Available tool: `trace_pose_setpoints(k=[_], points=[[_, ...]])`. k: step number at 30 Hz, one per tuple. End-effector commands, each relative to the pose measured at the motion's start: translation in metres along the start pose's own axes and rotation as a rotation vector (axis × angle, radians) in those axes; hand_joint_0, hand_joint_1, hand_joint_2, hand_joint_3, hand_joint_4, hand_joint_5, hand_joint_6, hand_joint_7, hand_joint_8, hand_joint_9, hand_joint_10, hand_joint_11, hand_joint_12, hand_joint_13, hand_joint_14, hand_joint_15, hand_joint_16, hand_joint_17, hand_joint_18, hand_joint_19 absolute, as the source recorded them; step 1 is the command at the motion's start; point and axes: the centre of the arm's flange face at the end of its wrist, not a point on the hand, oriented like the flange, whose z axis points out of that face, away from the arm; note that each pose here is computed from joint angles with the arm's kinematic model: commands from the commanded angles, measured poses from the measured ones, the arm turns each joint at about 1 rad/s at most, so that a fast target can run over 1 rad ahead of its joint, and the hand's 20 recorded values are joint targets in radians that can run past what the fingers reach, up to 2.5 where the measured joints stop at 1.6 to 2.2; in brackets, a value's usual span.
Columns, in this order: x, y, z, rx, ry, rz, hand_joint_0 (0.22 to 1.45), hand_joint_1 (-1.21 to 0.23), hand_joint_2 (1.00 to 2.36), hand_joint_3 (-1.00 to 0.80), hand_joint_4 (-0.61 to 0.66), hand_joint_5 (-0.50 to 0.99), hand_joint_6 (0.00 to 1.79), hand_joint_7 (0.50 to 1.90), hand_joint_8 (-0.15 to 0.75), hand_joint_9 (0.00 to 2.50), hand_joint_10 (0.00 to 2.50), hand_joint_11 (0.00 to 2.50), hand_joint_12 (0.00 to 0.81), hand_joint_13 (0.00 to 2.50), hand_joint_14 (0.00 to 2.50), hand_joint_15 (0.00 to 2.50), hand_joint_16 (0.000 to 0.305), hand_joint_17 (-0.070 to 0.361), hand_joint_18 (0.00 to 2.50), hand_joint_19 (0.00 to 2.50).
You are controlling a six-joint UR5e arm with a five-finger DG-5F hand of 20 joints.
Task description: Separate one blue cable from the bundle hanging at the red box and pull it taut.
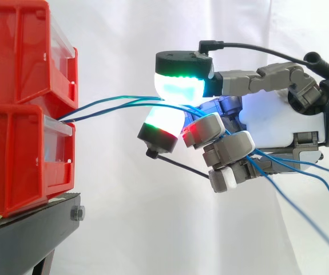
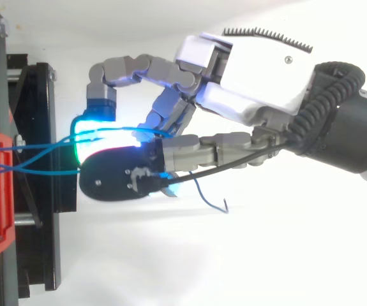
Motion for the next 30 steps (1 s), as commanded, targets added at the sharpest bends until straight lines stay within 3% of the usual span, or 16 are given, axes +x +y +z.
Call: trace_pose_setpoints(k=[1,4,6,8,10,12,15,20,26,30], points=[[0.0004,0.0000,-0.0001,0.000,0.001,0.000,0.53,-0.67,1.00,-0.50,0.22,-0.09,0.51,1.43,0.334,1.21,0.03,1.28,0.422,1.34,0.03,1.27,0.054,0.121,1.07,0.87],[0.0004,0.0000,-0.0001,0.000,0.001,0.001,0.51,-0.51,1.00,-0.50,0.25,-0.07,0.50,1.44,0.353,1.27,0.03,1.27,0.427,1.37,0.03,1.26,0.055,0.124,1.10,0.86],[-0.0009,0.0010,0.0000,-0.001,-0.001,0.000,0.53,-0.38,1.00,-0.50,0.30,-0.05,0.50,1.39,0.348,1.30,0.03,1.12,0.414,1.39,0.03,1.24,0.054,0.121,1.10,0.87],[0.0004,0.0000,-0.0001,0.000,0.001,0.000,0.54,-0.35,1.00,-0.50,0.31,-0.05,0.50,1.37,0.339,1.30,0.03,1.11,0.404,1.38,0.03,1.24,0.053,0.119,1.10,0.87],[0.0004,0.0000,-0.0001,0.000,0.001,0.000,0.62,-0.39,1.00,-0.48,0.31,-0.06,0.50,1.29,0.330,1.30,0.03,1.08,0.386,1.39,0.03,1.25,0.050,0.113,1.08,0.88],[0.0004,0.0000,-0.0001,0.000,0.001,0.000,0.65,-0.50,1.02,-0.30,0.31,-0.08,0.50,1.23,0.340,1.29,0.03,1.11,0.389,1.39,0.03,1.23,0.051,0.114,1.08,0.87],[0.0004,0.0000,-0.0001,0.000,0.001,0.001,0.70,-0.59,1.02,-0.11,0.25,-0.10,0.50,1.21,0.337,1.27,0.03,1.10,0.388,1.39,0.03,1.23,0.052,0.117,1.08,0.85],[0.0003,0.0000,-0.0001,0.000,-0.001,0.000,0.73,-0.67,1.02,-0.02,0.24,-0.10,0.50,1.21,0.333,1.26,0.03,1.09,0.397,1.37,0.03,1.22,0.052,0.117,1.07,0.86],[0.0008,0.0001,-0.0004,0.000,-0.006,0.000,0.72,-0.71,1.02,-0.07,0.24,-0.11,0.50,1.20,0.329,1.23,0.03,1.11,0.398,1.35,0.03,1.23,0.051,0.115,1.04,0.86],[0.0029,0.0002,-0.0009,0.000,-0.004,-0.008,0.64,-0.72,1.01,-0.39,0.24,-0.11,0.50,1.21,0.320,1.21,0.03,1.13,0.391,1.33,0.03,1.24,0.050,0.113,1.04,0.85]])
